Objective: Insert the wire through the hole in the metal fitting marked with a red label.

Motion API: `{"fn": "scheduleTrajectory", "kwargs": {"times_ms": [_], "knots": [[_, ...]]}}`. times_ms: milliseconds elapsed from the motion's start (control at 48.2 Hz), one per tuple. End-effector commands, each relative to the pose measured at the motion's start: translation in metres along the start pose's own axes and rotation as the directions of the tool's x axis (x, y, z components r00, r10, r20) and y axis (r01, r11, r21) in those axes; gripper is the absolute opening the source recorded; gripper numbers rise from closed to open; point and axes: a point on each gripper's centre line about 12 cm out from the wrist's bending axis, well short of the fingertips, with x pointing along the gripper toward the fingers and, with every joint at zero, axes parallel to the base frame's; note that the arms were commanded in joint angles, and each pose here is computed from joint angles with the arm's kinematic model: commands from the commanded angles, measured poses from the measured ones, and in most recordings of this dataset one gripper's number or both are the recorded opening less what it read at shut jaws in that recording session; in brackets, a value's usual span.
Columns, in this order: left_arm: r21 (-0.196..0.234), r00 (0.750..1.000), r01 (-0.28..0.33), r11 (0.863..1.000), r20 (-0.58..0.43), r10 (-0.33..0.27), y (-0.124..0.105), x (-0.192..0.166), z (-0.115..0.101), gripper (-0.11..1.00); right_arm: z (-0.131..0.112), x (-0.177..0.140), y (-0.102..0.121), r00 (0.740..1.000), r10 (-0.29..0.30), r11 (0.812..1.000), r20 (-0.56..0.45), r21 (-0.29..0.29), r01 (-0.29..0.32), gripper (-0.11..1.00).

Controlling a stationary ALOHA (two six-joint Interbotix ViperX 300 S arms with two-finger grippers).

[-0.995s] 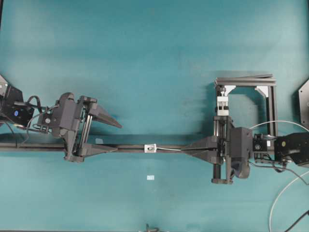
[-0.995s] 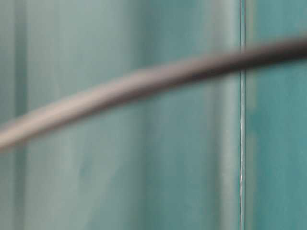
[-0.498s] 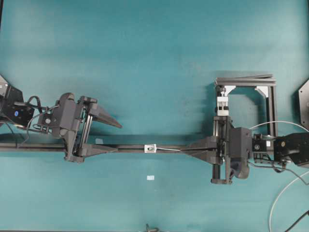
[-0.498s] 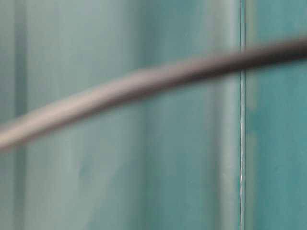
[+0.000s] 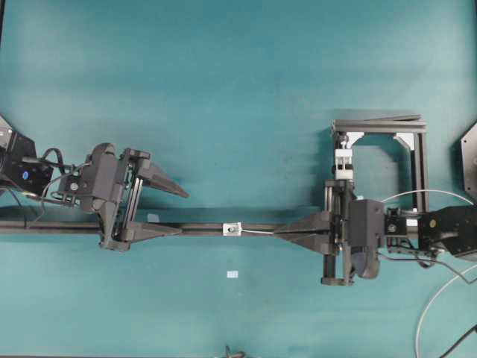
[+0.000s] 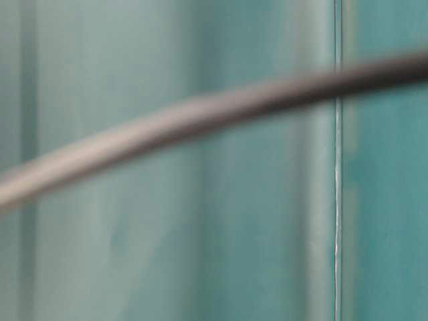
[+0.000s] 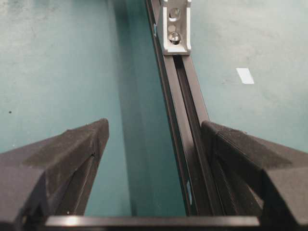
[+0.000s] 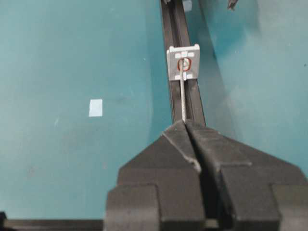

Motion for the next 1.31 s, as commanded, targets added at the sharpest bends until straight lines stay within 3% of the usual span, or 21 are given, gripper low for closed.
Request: {"fn": "scheduleTrajectory", "kwargs": {"times_ms": [0,1286], "knots": [[0.002,0.999,0.012,1.0,0.043,-0.012,-0.003,0.002,0.012,0.86,0.006,0.005,0.002,1.0,0.001,1.0,0.013,0.013,-0.001,0.0],[-0.011,0.999,-0.001,1.0,0.037,0.002,-0.001,0.017,0.02,0.86,0.02,0.039,0.007,0.998,-0.014,1.0,0.062,-0.011,0.015,0.0]]}}
